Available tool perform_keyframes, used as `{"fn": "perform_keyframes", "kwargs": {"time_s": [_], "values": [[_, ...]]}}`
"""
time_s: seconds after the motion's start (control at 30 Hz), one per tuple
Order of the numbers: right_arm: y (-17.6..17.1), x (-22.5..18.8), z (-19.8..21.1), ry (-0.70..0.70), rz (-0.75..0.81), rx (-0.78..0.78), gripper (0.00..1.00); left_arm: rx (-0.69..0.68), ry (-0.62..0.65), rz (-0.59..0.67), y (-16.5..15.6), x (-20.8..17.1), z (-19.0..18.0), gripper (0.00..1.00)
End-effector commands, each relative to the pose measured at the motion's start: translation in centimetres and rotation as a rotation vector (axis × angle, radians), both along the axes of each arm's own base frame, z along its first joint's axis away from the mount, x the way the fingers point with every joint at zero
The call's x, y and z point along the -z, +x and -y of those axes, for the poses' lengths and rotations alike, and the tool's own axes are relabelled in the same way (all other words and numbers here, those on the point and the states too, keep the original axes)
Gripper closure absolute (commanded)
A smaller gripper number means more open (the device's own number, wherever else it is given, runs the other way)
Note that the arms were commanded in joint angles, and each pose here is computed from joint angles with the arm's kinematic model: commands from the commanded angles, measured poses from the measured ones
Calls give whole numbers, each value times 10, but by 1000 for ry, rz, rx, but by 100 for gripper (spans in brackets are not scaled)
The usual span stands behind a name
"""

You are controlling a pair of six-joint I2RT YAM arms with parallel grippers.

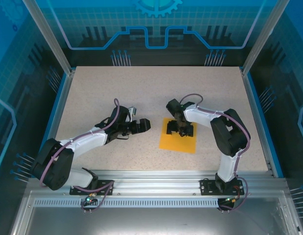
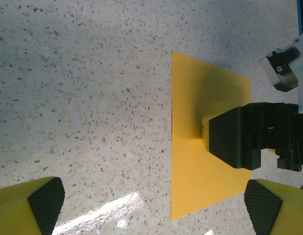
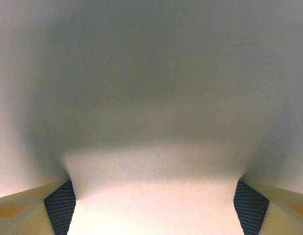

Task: Fold a paper plane with a square sheet of paper (pick it up from the middle)
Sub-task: Fold the square sheet of paper in half at the center of the table.

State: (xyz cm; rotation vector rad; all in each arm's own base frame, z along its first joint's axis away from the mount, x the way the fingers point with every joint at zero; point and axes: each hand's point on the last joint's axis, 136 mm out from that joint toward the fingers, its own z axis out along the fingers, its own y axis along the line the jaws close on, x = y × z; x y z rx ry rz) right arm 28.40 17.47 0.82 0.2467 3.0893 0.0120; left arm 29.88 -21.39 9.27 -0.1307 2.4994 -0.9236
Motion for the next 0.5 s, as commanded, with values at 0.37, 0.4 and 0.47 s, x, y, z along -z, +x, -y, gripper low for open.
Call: {"fn": "perform_keyframes", "kwargs": {"time_s": [0.37, 0.4, 0.47], "values": [[-24, 33, 7, -36, -124, -17, 24, 10, 4, -2, 3, -6, 4, 2], [-23, 31, 7, -35, -120, -19, 25, 11, 3, -1, 2, -6, 4, 2], [-22, 28, 5, -29, -114, -30, 28, 12, 4, -2, 2, -5, 4, 1]]}}
